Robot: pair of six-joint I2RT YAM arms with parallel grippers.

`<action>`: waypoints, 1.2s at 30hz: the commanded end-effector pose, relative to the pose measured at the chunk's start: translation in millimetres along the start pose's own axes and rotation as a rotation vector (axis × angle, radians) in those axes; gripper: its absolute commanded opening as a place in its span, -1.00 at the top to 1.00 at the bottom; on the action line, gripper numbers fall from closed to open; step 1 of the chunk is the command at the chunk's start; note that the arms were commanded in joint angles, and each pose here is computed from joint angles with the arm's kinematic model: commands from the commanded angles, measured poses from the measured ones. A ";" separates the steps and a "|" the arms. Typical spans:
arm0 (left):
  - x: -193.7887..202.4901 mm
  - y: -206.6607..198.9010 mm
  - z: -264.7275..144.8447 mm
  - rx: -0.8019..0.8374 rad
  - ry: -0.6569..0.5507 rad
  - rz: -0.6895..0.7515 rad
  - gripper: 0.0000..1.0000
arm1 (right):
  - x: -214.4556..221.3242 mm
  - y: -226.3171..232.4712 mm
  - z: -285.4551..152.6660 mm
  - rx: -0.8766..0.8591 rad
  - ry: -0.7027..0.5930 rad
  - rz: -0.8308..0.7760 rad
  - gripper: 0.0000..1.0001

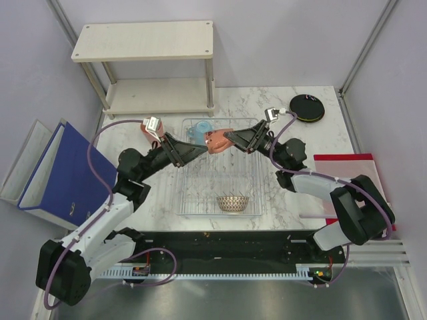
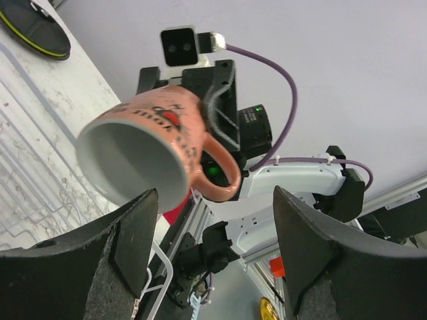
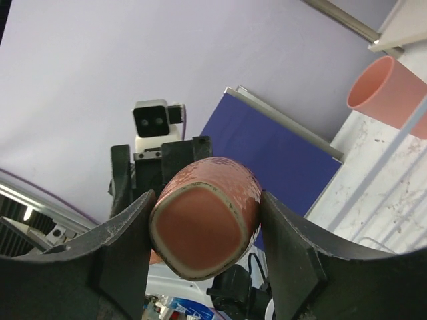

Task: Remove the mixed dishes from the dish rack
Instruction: Place the cup at the center of the board.

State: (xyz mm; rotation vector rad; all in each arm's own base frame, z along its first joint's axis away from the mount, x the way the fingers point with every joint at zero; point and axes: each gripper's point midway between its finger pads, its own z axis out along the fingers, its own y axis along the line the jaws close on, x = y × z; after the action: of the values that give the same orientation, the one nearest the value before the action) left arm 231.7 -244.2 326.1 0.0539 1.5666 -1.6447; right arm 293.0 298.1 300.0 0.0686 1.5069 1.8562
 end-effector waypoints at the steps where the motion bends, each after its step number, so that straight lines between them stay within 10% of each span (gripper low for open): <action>1: 0.4 11.5 2.5 -0.042 0.003 0.013 -0.53 | -3.3 52.4 5.0 -0.162 0.004 -0.103 1.00; 12: -1.5 3.2 10.1 0.001 -0.005 0.010 -0.38 | 29.1 46.4 9.1 -0.152 0.079 -0.096 1.00; 15: -4.0 -0.9 9.6 0.009 -0.015 0.019 -0.08 | 31.7 43.2 5.0 -0.141 0.080 -0.096 1.00; 19: -2.9 -0.7 9.3 0.010 -0.010 0.019 0.95 | 35.6 39.2 -1.1 -0.125 0.084 -0.106 1.00; 23: -2.8 -2.3 7.8 0.021 -0.019 0.015 0.96 | 39.2 29.3 -4.8 -0.071 0.098 -0.125 1.00; 24: -2.9 -1.9 7.5 0.017 -0.020 0.009 0.97 | 38.9 30.8 -5.2 -0.063 0.102 -0.139 0.89; 25: -4.3 -1.3 7.1 0.006 -0.025 0.009 0.97 | 38.4 28.8 -5.2 -0.046 0.106 -0.153 0.06; 28: -7.7 7.2 7.9 -0.089 -0.005 0.034 0.97 | 28.2 15.2 -4.5 0.094 0.085 -0.223 -0.96; 36: -72.4 14.0 -5.1 -0.510 -0.061 0.256 0.97 | -36.7 -42.6 -65.8 0.789 -0.021 -0.542 -0.96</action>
State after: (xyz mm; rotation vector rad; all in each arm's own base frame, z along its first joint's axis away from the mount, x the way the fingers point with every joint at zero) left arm 263.7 -238.1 326.3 -0.0568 1.8005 -1.3700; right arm 288.2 284.5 296.3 -0.0259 1.7317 1.3077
